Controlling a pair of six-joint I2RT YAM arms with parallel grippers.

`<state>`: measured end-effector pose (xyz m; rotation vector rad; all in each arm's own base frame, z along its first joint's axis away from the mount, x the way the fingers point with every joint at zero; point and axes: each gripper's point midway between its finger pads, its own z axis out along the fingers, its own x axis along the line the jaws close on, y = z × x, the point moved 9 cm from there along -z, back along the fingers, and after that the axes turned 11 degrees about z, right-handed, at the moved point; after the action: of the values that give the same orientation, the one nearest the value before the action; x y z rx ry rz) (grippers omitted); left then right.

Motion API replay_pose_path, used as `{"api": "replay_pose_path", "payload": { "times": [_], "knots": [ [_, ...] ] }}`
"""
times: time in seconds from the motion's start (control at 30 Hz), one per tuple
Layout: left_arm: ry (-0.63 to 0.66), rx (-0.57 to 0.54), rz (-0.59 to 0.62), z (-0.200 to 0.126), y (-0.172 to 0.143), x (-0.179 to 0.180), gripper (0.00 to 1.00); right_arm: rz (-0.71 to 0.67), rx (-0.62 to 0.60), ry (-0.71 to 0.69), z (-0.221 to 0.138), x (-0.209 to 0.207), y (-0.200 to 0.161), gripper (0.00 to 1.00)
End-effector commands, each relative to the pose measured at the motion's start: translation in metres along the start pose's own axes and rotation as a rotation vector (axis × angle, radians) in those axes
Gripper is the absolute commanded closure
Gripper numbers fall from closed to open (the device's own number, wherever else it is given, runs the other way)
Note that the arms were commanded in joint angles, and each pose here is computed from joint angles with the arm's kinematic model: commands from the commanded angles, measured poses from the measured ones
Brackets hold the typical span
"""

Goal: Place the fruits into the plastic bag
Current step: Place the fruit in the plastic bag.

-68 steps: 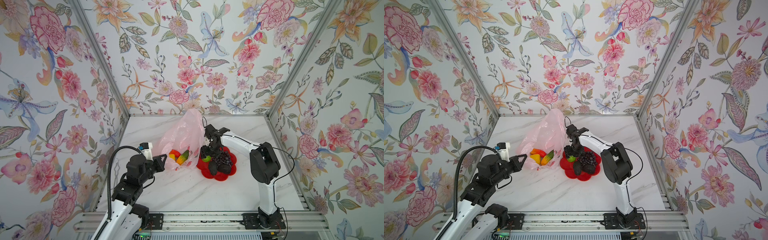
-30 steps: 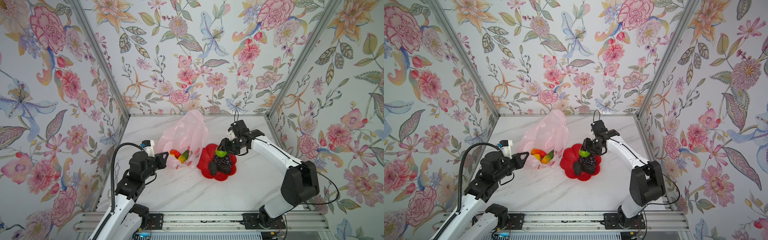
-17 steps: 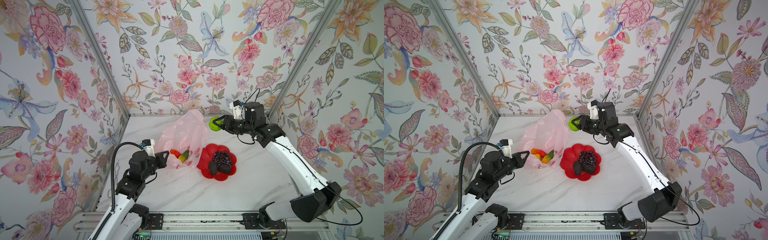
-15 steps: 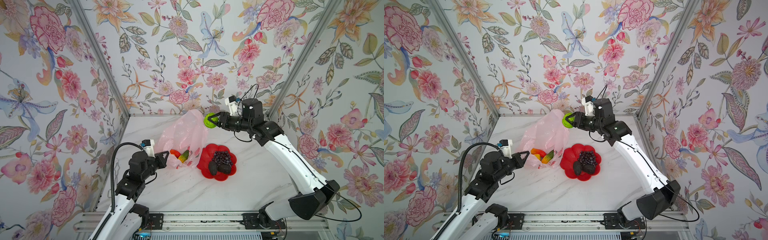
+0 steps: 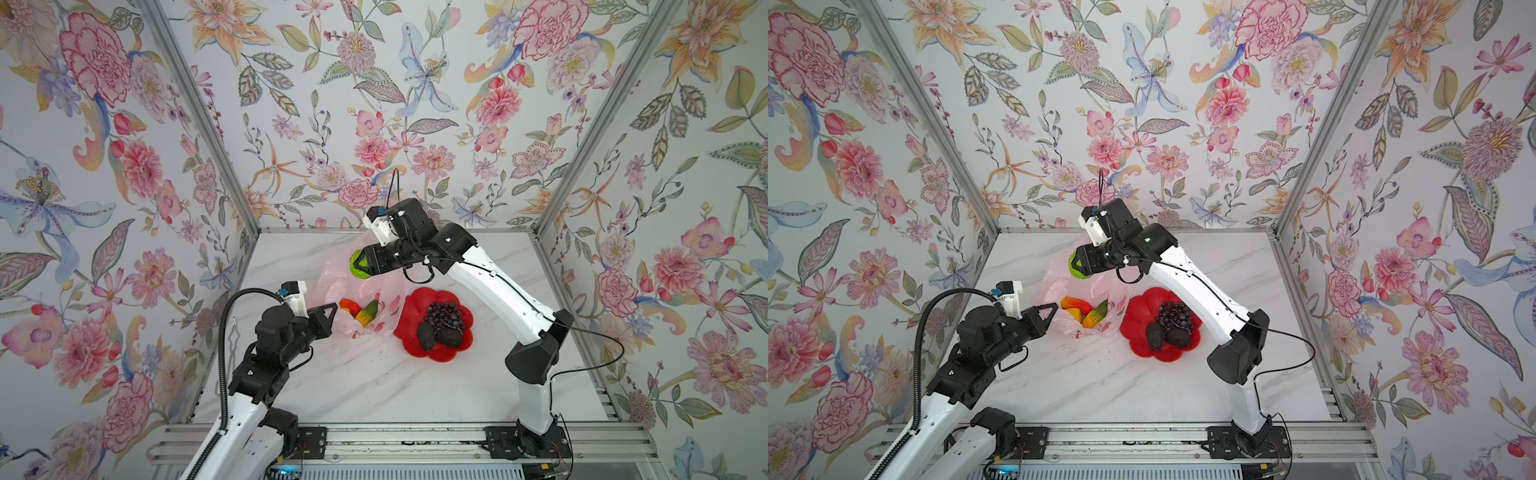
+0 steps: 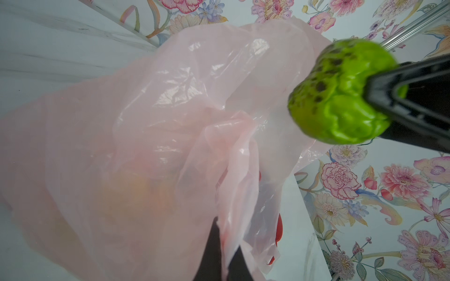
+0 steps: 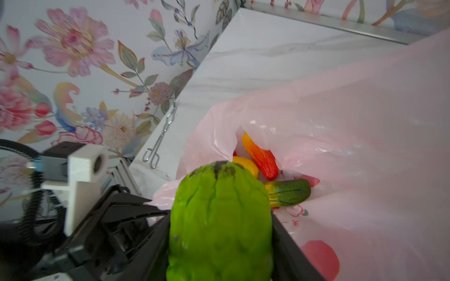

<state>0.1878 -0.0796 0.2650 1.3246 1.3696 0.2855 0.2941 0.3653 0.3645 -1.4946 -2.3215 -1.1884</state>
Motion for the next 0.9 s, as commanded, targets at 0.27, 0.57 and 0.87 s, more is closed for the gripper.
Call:
{"api": "replay_pose_path", "payload": {
  "times": [0.27, 0.57, 0.87],
  "knots": [
    [-0.003, 0.002, -0.011, -0.004, -0.001, 0.001, 1.00, 0.018, 0.286, -0.233, 0.073, -0.049, -0.042, 0.45],
    [0.008, -0.001, -0.022, -0.007, -0.005, 0.003, 1.00, 0.098, 0.377, -0.258, 0.105, -0.074, -0.056, 0.40],
    [0.012, -0.003, -0.034, -0.006, -0.007, 0.005, 1.00, 0.135, 0.388, -0.273, 0.104, -0.083, -0.057, 0.29]
  ]
}}
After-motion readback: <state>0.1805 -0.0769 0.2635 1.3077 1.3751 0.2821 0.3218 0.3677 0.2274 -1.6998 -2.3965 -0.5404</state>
